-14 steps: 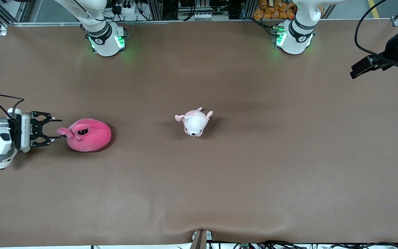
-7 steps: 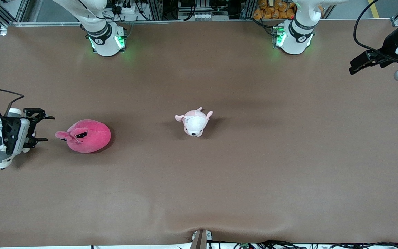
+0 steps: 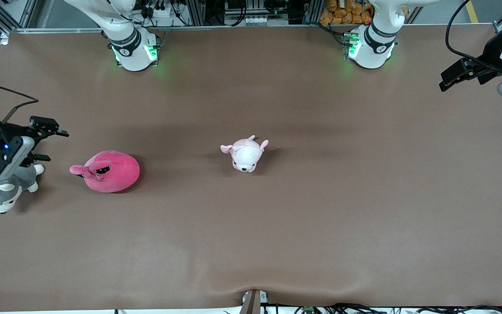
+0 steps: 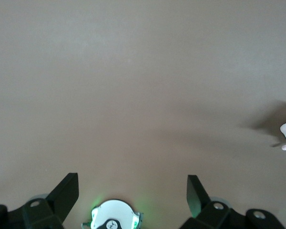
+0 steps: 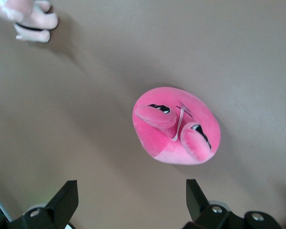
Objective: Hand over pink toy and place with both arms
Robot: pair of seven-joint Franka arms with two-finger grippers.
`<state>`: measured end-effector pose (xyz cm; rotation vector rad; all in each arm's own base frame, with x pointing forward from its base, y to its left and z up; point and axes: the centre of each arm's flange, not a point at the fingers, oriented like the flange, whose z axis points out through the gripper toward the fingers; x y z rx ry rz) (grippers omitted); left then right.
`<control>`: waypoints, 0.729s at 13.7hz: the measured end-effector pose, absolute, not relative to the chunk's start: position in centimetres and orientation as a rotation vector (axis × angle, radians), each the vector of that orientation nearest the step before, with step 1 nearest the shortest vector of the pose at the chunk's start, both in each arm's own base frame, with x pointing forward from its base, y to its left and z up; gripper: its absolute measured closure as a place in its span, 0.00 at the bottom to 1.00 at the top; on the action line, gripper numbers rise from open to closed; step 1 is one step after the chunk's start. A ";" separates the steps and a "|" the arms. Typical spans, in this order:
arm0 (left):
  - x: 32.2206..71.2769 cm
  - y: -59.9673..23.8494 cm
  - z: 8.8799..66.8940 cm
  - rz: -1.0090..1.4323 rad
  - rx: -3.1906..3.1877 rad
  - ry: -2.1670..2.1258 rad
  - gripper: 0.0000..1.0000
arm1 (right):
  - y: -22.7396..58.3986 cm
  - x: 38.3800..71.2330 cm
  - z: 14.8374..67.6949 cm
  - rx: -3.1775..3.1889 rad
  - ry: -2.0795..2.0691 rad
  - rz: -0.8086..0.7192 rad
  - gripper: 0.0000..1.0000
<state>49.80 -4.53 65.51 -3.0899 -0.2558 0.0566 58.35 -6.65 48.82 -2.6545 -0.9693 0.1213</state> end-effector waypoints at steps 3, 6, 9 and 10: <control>50.2 -4.3 65.9 0.004 -3.098 -0.239 0.00 | -5.2 56.9 51.8 -2.759 -0.814 0.117 0.00; 50.3 -4.3 66.4 -0.031 -3.102 -0.231 0.00 | -5.3 55.8 54.3 -2.860 -0.665 0.101 0.00; 50.3 -4.3 66.6 -0.037 -3.105 -0.201 0.00 | -5.2 54.9 56.4 -2.938 -0.485 0.081 0.00; 50.3 -4.2 66.8 -0.044 -3.106 -0.187 0.00 | -5.1 54.8 56.7 -2.965 -0.393 0.084 0.00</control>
